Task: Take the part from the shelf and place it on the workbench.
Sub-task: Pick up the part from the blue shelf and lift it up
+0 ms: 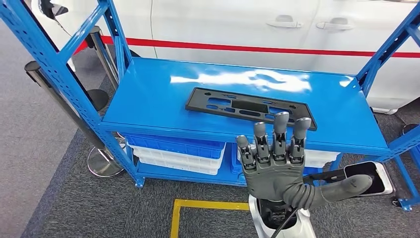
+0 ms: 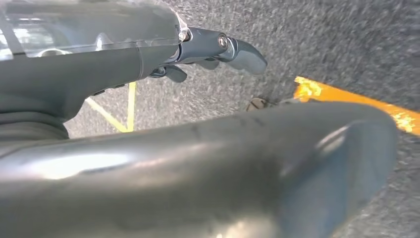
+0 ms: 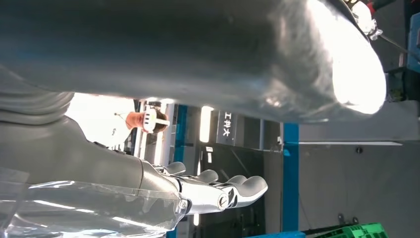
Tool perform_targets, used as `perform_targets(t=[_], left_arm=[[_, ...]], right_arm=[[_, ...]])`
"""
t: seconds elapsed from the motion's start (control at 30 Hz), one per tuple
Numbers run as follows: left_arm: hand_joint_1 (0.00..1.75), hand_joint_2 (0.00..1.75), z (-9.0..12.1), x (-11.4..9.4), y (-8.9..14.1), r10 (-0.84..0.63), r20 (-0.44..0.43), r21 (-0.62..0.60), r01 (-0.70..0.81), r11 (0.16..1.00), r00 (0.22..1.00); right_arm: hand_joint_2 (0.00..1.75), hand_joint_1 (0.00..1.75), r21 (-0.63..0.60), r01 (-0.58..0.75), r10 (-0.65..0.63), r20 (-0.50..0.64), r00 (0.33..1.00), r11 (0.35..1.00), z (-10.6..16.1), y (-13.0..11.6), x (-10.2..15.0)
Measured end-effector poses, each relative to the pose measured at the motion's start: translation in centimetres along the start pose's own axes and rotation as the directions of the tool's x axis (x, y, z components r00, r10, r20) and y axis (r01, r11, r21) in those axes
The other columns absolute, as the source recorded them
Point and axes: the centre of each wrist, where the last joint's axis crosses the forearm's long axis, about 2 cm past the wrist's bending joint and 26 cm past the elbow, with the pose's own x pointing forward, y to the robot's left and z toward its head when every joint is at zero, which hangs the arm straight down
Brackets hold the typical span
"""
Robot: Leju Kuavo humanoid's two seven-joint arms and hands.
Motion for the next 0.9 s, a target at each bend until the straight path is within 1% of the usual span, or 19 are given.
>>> perform_targets(t=[0.17,0.37,0.9], left_arm=[[0.00,0.00,0.1,-0.1,-0.4,0.002,-0.007,-0.006,-0.002,1.000,1.000],[0.00,0.00,0.1,0.1,-0.4,-0.005,0.000,-0.006,0.005,1.000,1.000],[0.00,0.00,0.0,0.2,0.0,-0.038,0.009,-0.001,0.038,0.999,0.999]], right_arm=[[0.00,0.00,-0.003,0.000,0.000,-0.002,1.000,1.000,0.1,0.0,0.0],[0.00,0.00,0.000,0.006,-0.006,-0.003,1.000,1.000,0.0,0.1,-0.1],[0.00,0.00,-0.028,0.010,-0.010,-0.007,1.000,1.000,1.0,0.7,0.0]])
